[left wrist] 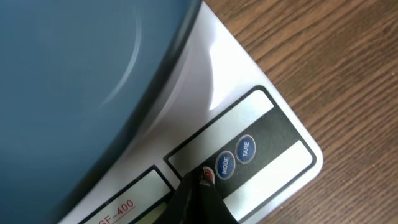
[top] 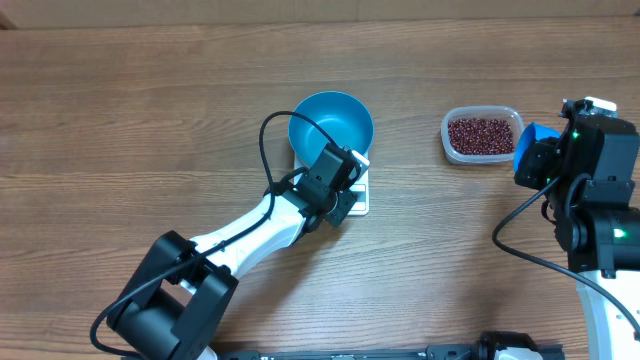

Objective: Scoop item into bowl and weigh 150g on scale

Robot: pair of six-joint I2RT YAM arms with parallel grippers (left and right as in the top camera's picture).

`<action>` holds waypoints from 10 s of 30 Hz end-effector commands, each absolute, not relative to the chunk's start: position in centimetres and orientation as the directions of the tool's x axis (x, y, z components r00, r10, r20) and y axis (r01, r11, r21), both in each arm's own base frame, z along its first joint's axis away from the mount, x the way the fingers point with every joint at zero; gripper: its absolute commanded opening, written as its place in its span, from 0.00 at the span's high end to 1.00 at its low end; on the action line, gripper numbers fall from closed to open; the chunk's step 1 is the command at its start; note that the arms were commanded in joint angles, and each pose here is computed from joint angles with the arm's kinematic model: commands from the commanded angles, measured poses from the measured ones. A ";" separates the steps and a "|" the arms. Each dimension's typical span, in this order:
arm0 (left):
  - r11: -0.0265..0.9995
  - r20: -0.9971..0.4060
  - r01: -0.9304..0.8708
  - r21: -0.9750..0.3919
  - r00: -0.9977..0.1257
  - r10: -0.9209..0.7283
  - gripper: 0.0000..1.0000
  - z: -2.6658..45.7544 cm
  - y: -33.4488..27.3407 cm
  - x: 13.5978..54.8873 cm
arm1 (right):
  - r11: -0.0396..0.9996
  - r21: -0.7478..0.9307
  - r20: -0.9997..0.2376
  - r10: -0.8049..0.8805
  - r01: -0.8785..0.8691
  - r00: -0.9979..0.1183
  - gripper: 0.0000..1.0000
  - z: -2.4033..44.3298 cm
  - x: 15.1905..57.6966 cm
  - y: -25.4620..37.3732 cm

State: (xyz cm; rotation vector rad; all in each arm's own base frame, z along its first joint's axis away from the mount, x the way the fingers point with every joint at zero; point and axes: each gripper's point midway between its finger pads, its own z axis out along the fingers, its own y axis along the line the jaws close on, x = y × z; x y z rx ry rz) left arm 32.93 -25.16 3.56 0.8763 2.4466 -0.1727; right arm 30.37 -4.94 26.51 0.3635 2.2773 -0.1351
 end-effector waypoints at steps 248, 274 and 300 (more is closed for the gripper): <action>0.842 -0.745 0.537 0.049 -0.542 0.389 0.01 10.7 -19.1 27.2 | 0.955 0.034 -0.740 0.221 0.293 -0.635 0.96 26.6 31.7 -4.8; 0.842 -0.743 0.537 0.050 -0.543 0.391 0.01 10.6 -19.1 27.2 | 0.980 0.002 -0.736 0.137 0.200 -0.663 0.96 25.5 36.0 -4.2; 0.842 -0.743 0.537 0.050 -0.544 0.391 0.00 10.6 -19.1 27.2 | 0.930 -0.358 -0.573 -0.148 0.084 -0.806 0.96 21.7 41.3 -2.7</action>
